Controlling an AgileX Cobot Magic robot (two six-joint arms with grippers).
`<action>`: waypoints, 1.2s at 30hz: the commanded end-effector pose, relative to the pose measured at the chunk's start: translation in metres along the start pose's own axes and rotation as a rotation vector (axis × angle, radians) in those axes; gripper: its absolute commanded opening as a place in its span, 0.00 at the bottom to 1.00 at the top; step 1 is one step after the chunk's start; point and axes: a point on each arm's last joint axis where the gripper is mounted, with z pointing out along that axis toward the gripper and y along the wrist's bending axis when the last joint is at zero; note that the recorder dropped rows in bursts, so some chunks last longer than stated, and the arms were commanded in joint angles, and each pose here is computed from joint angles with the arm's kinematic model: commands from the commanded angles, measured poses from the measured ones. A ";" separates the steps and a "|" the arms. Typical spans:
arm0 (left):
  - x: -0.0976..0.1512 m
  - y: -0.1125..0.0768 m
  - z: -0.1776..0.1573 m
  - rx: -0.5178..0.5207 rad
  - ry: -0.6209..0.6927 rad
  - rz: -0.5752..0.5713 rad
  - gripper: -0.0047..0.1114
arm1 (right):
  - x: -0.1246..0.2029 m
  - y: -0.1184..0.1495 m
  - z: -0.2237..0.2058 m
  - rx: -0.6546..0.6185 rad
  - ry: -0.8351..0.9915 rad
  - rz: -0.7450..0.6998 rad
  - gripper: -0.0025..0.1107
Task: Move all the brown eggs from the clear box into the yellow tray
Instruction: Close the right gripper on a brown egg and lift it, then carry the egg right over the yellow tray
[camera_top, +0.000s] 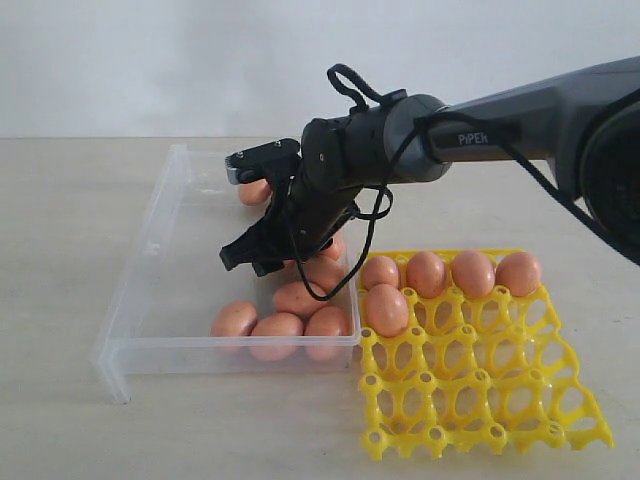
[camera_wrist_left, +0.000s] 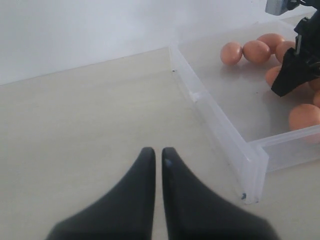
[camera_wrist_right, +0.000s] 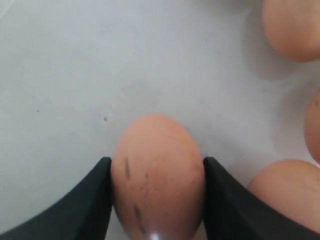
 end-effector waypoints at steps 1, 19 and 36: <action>0.001 0.000 0.000 -0.004 -0.003 -0.012 0.08 | -0.002 -0.003 -0.002 0.007 -0.017 -0.006 0.02; 0.001 0.000 0.000 -0.004 -0.003 -0.012 0.08 | 0.054 0.027 -0.185 0.012 -0.862 0.191 0.02; 0.001 0.000 0.000 -0.004 -0.003 -0.012 0.08 | 0.140 0.002 -0.309 0.200 -1.048 0.089 0.02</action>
